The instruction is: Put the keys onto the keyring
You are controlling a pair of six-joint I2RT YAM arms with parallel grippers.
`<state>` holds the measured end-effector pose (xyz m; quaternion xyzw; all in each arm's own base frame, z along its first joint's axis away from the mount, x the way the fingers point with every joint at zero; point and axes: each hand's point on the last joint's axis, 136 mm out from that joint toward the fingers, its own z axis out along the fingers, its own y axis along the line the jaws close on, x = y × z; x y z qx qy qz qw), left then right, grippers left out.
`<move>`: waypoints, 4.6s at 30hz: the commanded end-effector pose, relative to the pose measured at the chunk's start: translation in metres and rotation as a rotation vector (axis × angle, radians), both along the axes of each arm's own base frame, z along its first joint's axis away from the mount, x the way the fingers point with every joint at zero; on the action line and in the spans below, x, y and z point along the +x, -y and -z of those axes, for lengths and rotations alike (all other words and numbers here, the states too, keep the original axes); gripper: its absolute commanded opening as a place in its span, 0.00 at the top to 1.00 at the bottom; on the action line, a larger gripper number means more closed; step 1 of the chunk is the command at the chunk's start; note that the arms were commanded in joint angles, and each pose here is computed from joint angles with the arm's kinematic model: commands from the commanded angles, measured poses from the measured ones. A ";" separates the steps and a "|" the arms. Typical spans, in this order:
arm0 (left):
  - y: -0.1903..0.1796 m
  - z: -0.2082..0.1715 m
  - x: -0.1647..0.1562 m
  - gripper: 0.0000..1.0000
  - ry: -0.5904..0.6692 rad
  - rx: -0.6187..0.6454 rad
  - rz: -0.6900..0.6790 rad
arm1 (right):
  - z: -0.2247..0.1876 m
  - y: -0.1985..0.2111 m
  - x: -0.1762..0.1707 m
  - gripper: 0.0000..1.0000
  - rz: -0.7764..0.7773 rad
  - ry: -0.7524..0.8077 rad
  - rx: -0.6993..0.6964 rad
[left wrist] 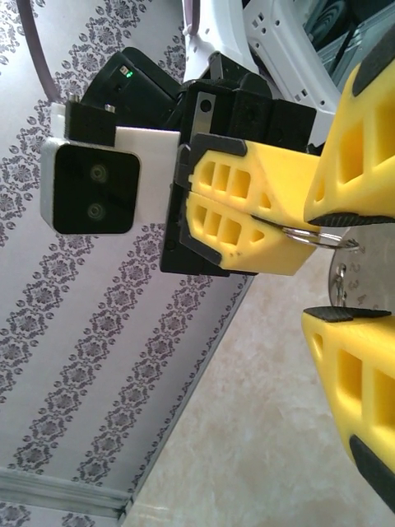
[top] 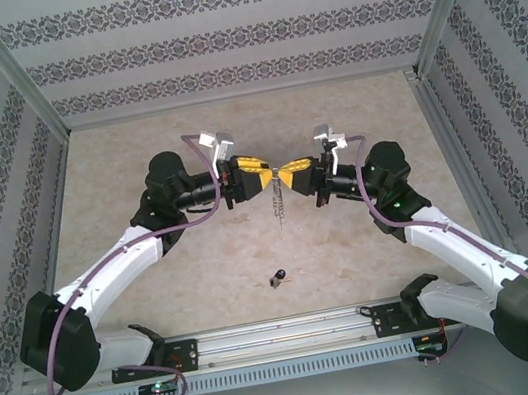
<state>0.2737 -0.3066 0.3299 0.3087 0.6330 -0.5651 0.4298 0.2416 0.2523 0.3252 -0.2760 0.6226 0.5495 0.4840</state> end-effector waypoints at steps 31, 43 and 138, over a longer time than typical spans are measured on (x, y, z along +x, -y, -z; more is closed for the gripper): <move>0.004 -0.010 -0.008 0.92 -0.010 -0.101 0.092 | -0.009 0.004 0.003 1.00 0.030 0.044 0.020; 0.001 -0.014 -0.013 1.00 0.122 -0.089 0.082 | -0.005 0.028 0.016 0.77 0.145 0.021 0.019; -0.006 -0.008 -0.026 0.72 0.306 0.238 0.131 | 0.002 -0.018 -0.013 1.00 -0.152 0.011 -0.045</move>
